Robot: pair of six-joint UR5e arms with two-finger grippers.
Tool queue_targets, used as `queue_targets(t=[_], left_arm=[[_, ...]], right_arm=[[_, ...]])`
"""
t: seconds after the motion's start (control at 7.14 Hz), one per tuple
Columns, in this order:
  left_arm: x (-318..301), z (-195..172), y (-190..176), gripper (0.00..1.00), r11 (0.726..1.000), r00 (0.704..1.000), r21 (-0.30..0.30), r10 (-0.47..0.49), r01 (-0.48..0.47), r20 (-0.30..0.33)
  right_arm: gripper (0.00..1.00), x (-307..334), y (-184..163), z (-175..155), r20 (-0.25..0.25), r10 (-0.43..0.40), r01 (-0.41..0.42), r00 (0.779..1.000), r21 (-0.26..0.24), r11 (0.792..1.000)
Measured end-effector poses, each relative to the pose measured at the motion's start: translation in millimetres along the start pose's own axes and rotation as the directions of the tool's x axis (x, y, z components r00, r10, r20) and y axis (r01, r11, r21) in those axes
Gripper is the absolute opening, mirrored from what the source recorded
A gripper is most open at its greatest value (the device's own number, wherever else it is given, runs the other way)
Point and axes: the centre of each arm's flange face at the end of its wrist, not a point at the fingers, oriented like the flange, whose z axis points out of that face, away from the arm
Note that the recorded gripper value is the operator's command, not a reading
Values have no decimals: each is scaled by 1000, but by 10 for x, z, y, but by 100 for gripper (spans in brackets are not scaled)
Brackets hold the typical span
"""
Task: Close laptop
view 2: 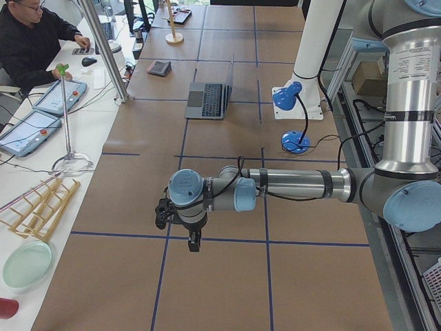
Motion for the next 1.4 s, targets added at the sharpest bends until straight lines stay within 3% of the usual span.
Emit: queue_targets(t=[1.4], left_arm=[[126, -109, -31, 100, 1000, 1000, 21, 23, -23, 0]], right_arm=[[100, -117, -30, -110, 2, -18, 18, 1000, 19, 1000]])
